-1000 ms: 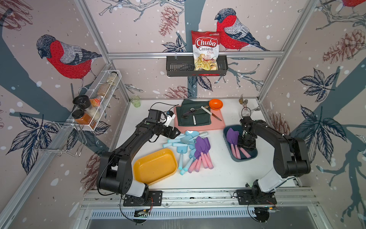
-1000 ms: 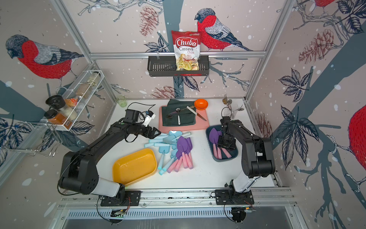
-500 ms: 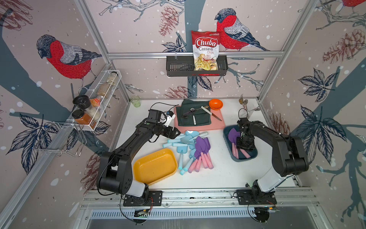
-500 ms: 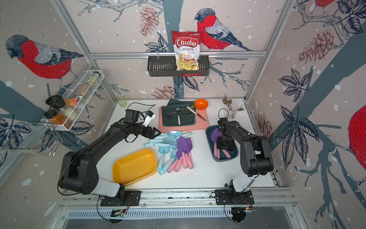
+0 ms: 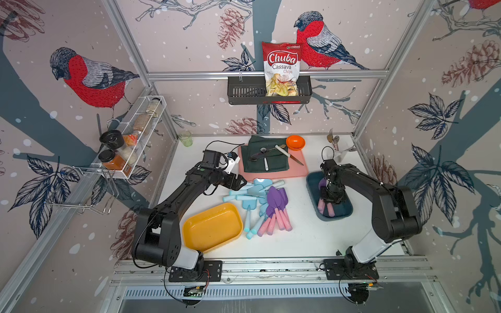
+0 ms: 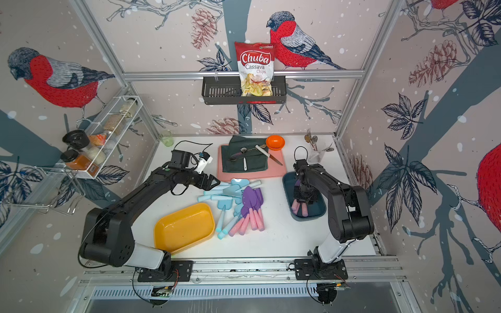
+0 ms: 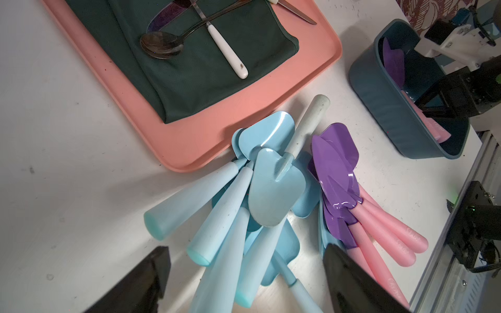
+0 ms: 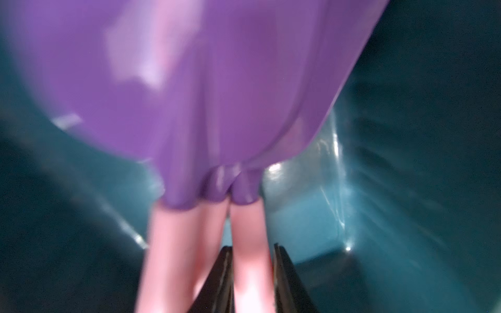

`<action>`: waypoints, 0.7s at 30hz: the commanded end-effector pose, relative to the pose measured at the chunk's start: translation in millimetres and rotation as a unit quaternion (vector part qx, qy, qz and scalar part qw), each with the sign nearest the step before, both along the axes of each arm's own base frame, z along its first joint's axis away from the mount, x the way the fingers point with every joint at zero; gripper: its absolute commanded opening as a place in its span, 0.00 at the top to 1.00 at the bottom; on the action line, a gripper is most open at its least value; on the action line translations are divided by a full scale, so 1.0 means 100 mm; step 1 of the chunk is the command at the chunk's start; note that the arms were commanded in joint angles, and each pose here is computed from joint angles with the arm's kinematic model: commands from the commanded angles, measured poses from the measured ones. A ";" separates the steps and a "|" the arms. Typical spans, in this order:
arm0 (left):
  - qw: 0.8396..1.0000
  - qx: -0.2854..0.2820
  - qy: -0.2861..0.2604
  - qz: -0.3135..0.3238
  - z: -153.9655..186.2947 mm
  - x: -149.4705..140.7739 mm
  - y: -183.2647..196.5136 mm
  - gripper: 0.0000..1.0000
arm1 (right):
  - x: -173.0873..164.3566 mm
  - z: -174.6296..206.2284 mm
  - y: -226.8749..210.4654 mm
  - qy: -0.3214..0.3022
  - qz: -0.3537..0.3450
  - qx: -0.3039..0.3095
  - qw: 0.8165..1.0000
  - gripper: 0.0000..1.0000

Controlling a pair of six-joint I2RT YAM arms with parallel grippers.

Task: Sort the small shovels by color and place them into the storage box
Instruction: Adjust the shovel in the storage box.

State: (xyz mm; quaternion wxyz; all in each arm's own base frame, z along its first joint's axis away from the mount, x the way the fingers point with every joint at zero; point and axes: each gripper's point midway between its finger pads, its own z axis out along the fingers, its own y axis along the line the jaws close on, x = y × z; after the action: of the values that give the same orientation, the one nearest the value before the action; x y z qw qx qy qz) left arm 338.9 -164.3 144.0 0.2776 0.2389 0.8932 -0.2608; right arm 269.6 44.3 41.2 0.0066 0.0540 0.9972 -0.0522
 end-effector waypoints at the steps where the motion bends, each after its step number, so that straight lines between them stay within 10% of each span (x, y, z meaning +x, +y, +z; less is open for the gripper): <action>1: 1.000 -0.007 -0.006 -0.006 0.03 0.00 -0.02 0.08 | 0.01 0.10 -0.06 -0.006 -0.003 -0.015 1.000 0.74; 21: 1.000 -0.011 -0.006 -0.007 0.04 0.01 -0.03 0.08 | 0.04 0.18 -0.08 0.016 -0.011 -0.019 1.000 0.77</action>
State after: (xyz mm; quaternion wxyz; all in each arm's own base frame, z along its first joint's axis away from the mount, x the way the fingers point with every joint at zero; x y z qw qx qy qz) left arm 338.5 -164.7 144.1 0.2772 0.2391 0.8928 -0.2626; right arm 273.3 44.3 64.0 -0.0002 0.0621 0.9968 -0.0504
